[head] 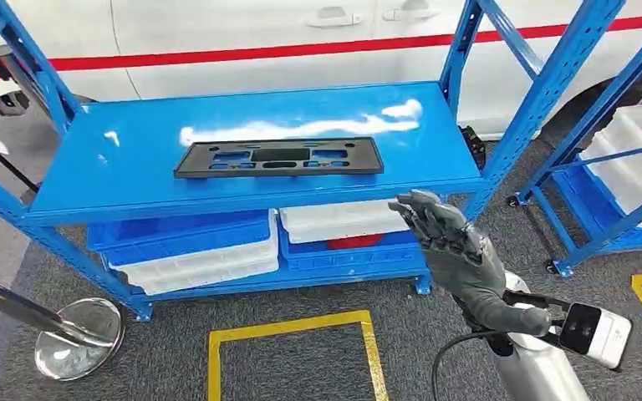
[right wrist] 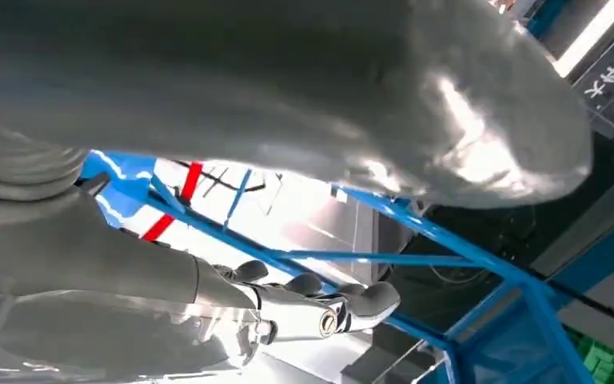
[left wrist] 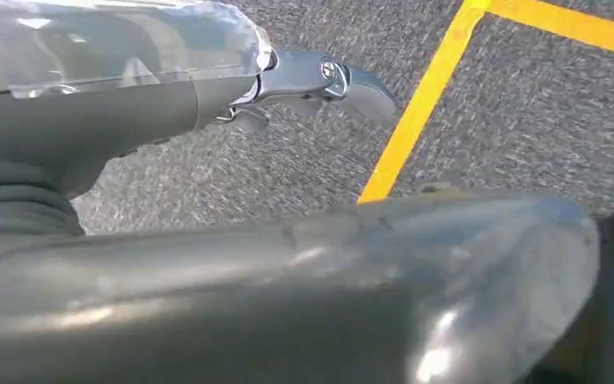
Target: Take the parts from the cabinet and place them on the table.
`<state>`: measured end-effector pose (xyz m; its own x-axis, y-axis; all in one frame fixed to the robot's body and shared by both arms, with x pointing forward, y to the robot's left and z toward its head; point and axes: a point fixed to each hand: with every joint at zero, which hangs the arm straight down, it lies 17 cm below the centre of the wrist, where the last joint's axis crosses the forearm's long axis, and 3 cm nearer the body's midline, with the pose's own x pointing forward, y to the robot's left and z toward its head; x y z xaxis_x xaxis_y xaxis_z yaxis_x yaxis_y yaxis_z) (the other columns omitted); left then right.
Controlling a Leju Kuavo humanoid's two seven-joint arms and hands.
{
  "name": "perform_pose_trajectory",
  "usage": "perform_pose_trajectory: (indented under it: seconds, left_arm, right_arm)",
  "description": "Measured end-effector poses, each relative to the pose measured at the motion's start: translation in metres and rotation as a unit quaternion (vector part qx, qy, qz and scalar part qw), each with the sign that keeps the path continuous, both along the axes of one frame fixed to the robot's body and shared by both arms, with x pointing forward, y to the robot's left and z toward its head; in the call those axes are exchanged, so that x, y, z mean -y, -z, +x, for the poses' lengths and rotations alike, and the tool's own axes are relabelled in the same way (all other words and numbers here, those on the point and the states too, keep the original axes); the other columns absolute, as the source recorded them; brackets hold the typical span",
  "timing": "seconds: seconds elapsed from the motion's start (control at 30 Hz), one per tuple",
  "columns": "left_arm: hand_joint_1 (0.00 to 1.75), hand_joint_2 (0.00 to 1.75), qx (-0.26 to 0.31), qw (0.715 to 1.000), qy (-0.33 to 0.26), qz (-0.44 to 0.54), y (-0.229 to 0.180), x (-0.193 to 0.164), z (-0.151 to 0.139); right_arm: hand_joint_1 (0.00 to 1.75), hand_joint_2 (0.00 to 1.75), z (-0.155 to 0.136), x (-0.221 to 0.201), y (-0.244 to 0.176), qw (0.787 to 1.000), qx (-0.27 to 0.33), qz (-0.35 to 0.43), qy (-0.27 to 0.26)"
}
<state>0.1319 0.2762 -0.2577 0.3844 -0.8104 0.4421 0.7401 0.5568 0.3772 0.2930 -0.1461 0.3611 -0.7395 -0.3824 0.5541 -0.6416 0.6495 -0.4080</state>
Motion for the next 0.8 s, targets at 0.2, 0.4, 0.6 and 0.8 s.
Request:
perform_pose_trajectory:
  seconds: [0.2, 0.4, 0.6, 0.8]
  left_arm:
    - [0.0, 0.0, 0.0, 1.0, 0.001, 0.003, 0.0001, -0.0032, -0.0001]
    - [0.0, 0.0, 0.003, 1.0, 0.003, 0.005, -0.0005, -0.0041, 0.0027]
    - [0.0, 0.0, 0.001, 1.0, 0.011, 0.005, 0.0, -0.0024, 0.0005]
    - [0.0, 0.0, 0.002, 1.0, 0.012, 0.005, -0.0005, -0.0023, 0.0029]
  right_arm:
    - [0.0, 0.0, 0.0002, -0.002, -0.0002, 1.0, 0.0, 0.001, 0.0]
    - [0.0, 0.0, 0.0012, -0.0013, 0.0005, 1.0, 0.0, -0.002, 0.002]
    - [0.0, 0.0, 0.0023, 0.001, 0.0028, 1.0, -0.002, -0.006, 0.004]
    - [0.0, 0.0, 0.0055, 0.0027, 0.0059, 1.0, -0.007, -0.008, 0.012]
